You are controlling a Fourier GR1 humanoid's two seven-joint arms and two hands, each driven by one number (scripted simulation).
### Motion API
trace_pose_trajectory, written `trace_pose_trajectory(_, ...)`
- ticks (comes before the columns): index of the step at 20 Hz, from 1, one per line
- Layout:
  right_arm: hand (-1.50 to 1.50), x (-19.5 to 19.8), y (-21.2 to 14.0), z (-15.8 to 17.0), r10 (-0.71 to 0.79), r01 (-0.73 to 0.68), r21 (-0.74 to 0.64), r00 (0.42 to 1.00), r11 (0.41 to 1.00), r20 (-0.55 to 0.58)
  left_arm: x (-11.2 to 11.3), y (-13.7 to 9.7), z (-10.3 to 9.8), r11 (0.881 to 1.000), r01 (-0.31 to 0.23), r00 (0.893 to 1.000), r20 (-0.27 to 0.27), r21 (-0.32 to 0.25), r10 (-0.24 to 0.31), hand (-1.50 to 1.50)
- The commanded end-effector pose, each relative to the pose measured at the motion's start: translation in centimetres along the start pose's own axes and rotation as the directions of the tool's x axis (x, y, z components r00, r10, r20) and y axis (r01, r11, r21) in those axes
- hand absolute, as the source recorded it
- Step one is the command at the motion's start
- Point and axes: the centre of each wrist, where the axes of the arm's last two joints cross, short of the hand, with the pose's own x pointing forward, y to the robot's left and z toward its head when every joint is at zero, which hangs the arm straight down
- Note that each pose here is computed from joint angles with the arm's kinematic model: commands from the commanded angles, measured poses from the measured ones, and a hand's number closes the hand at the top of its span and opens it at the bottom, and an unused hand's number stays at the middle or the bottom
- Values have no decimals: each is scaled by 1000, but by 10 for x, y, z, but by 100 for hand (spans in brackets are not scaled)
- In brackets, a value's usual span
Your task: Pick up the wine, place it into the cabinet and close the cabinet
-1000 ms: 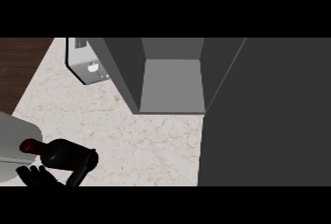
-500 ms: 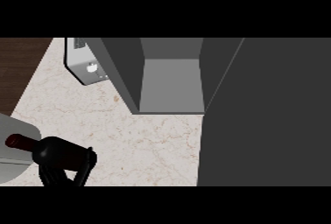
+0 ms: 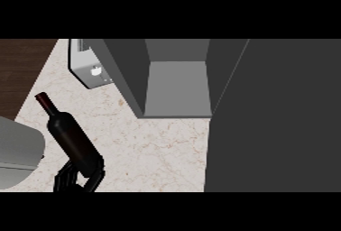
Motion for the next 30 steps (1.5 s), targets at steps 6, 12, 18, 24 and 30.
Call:
trace_pose_trajectory(6, -150, -8, -3, -7, 10, -10, -24, 1000, 1000, 4, -6, -5, 4, 999, 45, 998, 52, 16, -45, 150)
trace_pose_trajectory(12, -150, -3, 3, -6, -11, 11, 43, 1000, 999, 3, 6, 25, -1, 690, -73, 984, -165, -720, -69, 150)
trace_pose_trajectory(18, -150, -1, 4, -4, -3, 3, -4, 1000, 1000, -6, 16, 36, -27, 494, -242, 964, -264, -835, 26, 150)
trace_pose_trajectory(24, -150, -20, 3, 3, -6, 6, -6, 1000, 1000, -12, 46, 4, -23, 428, -269, 963, -241, -863, 120, 150)
trace_pose_trajectory(30, -150, -11, -13, -8, 2, -2, -21, 1000, 1000, -9, 83, -30, 1, 407, -300, 954, -265, -862, 143, 150)
